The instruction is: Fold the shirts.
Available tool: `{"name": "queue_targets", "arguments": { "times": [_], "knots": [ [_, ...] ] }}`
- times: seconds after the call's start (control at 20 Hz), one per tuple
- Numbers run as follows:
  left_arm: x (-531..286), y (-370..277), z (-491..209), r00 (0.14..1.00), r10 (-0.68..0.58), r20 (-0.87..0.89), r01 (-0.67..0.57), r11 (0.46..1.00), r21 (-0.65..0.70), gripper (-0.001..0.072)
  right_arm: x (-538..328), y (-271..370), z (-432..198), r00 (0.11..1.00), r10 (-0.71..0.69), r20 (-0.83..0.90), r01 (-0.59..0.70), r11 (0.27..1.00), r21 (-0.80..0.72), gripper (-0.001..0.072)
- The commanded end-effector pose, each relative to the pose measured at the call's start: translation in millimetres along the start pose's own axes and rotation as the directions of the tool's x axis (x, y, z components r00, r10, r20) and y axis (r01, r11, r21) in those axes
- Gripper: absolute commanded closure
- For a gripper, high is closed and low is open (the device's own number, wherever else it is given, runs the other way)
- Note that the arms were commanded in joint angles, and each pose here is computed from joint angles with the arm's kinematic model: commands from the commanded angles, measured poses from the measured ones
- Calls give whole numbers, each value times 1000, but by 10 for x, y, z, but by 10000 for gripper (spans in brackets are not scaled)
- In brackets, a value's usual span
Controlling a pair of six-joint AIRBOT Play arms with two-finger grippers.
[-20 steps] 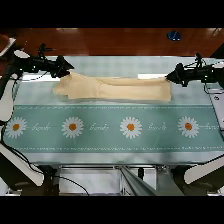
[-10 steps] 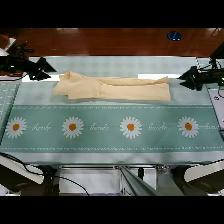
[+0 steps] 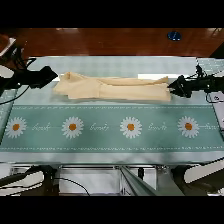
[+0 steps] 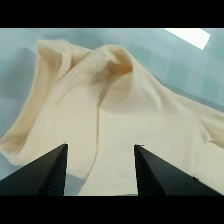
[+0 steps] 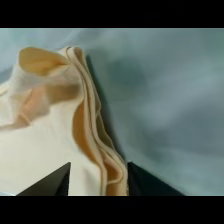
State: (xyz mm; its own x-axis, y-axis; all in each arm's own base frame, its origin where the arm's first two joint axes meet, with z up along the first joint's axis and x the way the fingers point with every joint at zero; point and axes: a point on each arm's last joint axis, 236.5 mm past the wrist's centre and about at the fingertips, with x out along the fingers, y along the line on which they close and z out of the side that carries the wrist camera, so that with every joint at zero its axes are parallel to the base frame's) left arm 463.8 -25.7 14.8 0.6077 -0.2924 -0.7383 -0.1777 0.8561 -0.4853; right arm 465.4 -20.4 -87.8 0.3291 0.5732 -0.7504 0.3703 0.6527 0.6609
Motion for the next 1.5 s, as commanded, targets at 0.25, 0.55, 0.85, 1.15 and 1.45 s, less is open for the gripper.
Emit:
{"name": "queue_targets", "arguments": {
  "times": [0.25, 0.55, 0.85, 1.15, 1.45],
  "knots": [
    [164, -488, -384, 998, -53, -44, 57, 992, 112, 201, 391, 274, -226, 996, 29, -80, -34, 998, -59, 565],
    [227, -836, -597, 989, -118, -88, 128, 985, 119, 689, -395, 639, -239, 1000, 0, -25, -6, 972, -235, 686],
    [587, -1892, -1378, 943, -215, -256, 290, 905, 310, 690, -1162, 720, -1127, 991, -89, 96, 118, 922, -368, 686],
    [1037, -3062, -2417, 819, -242, -521, 475, 795, 377, 690, -1693, 1052, -1683, 972, -35, 233, 131, 904, -408, 686],
    [1021, -3622, -3930, 629, -216, -747, 586, 763, 273, 690, -1851, 1256, -1880, 967, 22, 255, 93, 898, -431, 685]
  ]
}}
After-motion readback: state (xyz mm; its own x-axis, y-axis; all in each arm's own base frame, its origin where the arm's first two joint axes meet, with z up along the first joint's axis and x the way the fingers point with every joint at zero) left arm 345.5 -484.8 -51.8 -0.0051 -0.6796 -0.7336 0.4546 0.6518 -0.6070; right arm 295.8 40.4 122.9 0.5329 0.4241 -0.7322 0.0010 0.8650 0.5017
